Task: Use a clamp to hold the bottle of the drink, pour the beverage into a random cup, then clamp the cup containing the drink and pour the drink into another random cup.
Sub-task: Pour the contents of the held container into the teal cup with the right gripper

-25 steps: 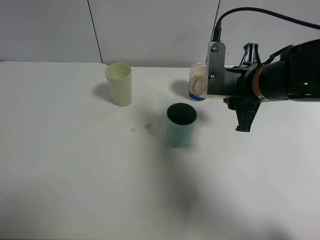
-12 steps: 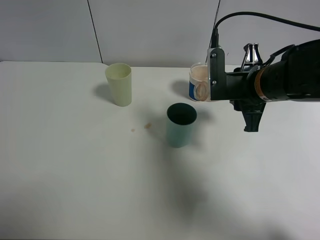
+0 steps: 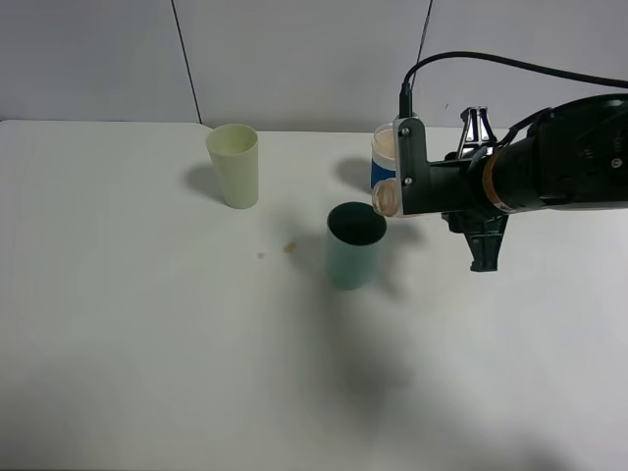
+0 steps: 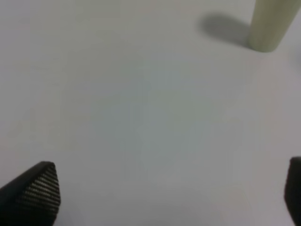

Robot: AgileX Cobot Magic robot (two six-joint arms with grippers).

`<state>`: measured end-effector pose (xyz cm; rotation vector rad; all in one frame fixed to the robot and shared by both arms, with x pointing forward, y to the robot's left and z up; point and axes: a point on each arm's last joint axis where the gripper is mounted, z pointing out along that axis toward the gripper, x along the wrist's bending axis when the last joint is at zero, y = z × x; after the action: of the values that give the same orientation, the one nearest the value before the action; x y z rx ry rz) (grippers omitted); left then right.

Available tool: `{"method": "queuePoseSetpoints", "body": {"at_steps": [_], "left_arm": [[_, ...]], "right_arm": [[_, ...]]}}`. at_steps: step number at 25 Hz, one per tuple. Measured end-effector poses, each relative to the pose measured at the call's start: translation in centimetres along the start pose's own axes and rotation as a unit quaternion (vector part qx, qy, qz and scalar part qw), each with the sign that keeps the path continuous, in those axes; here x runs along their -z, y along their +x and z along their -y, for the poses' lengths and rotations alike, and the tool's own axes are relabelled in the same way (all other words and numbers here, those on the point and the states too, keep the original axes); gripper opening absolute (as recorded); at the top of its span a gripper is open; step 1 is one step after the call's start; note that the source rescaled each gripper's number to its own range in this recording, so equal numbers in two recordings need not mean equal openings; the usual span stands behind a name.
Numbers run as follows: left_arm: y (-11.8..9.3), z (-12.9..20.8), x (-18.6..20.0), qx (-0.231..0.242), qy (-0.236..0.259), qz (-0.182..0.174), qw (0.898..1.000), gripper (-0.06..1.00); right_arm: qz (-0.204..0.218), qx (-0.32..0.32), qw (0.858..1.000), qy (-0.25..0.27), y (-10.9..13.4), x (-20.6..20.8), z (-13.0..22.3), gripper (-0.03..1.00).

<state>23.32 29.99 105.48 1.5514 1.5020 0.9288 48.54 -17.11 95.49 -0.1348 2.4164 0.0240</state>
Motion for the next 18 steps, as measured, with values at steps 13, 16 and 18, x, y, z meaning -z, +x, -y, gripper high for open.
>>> {"method": "queuePoseSetpoints", "body": {"at_steps": [13,16,18], "left_arm": [[0.0,0.0,0.0,0.000,0.000,0.000,1.000,0.89],[0.0,0.0,0.0,0.000,0.000,0.000,1.000,0.89],[0.0,0.0,0.0,0.000,0.000,0.000,1.000,0.89]], "right_arm": [[0.033,0.015,0.999,0.010,-2.5,0.3,-1.2,0.02],[0.019,0.033,0.999,0.020,-2.0,-0.4,-1.3,0.02],[0.015,0.038,0.999,0.021,-1.8,-0.6,-1.5,0.02]]}}
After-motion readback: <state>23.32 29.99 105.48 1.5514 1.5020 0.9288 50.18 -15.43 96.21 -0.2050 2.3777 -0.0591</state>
